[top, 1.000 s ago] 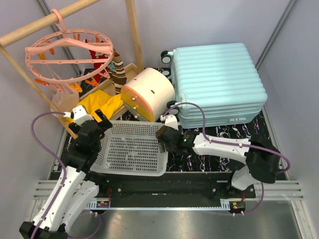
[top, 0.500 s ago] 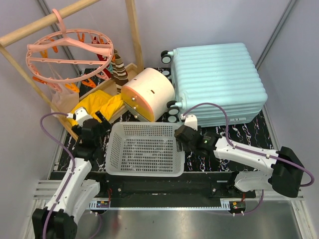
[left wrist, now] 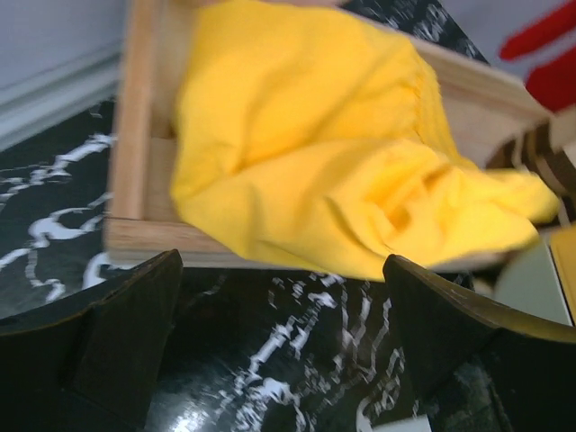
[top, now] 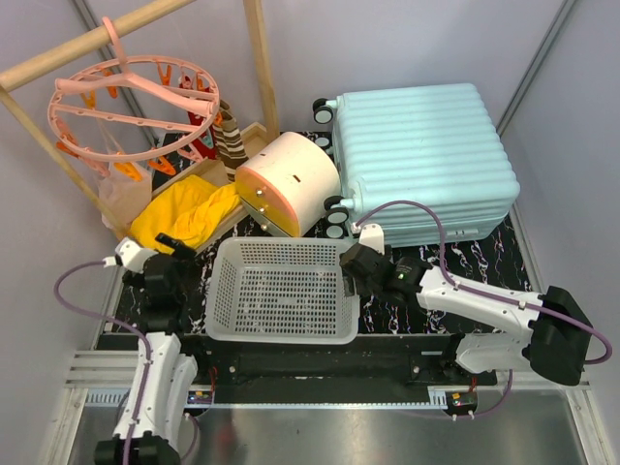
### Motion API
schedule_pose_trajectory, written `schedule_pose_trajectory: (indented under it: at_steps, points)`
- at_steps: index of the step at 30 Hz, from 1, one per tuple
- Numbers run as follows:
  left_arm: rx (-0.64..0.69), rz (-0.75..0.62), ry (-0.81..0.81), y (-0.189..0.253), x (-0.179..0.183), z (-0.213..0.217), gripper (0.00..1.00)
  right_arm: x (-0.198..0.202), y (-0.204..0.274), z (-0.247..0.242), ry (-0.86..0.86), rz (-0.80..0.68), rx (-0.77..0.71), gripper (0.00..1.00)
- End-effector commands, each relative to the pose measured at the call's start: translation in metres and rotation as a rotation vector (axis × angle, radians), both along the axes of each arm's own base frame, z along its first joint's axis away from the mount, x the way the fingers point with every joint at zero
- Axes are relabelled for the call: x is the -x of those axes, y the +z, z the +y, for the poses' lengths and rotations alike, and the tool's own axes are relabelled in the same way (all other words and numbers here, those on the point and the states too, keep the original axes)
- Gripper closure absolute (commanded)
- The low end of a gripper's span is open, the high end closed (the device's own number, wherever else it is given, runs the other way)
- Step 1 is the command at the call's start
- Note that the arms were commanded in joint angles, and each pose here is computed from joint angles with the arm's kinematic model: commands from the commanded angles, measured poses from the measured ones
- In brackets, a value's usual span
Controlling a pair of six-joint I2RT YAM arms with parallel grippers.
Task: Open, take out, and arrange the luggage
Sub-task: Adjust the bin at the center of the board.
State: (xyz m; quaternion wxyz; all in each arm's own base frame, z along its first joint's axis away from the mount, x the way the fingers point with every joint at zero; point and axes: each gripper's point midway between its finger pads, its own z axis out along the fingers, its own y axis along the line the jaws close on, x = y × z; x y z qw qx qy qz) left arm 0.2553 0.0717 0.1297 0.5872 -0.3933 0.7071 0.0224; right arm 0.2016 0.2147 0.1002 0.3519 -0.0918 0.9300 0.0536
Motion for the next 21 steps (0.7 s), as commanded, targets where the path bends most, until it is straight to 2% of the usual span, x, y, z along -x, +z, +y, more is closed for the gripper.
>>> schedule_pose_trajectory:
  at_steps: [1,5,10,16,21]
  points:
    - [0.028,-0.129,0.101,0.013,0.004,0.027,0.01,-0.008,0.014,0.01,0.013,-0.034,-0.038,0.23]
    - [0.023,-0.155,0.177,0.023,0.005,0.047,0.01,-0.008,0.012,0.016,0.033,-0.031,-0.056,0.22]
    - [-0.068,-0.188,0.3,0.042,0.006,0.072,0.01,-0.006,0.011,0.024,0.056,-0.018,-0.077,0.22]
    - [-0.138,-0.226,0.259,0.062,-0.017,0.077,0.01,-0.008,0.016,0.031,0.087,-0.024,-0.083,0.21]
    - [-0.059,-0.243,0.119,0.061,-0.025,0.047,0.01,-0.013,0.013,0.046,0.112,-0.018,-0.099,0.22]
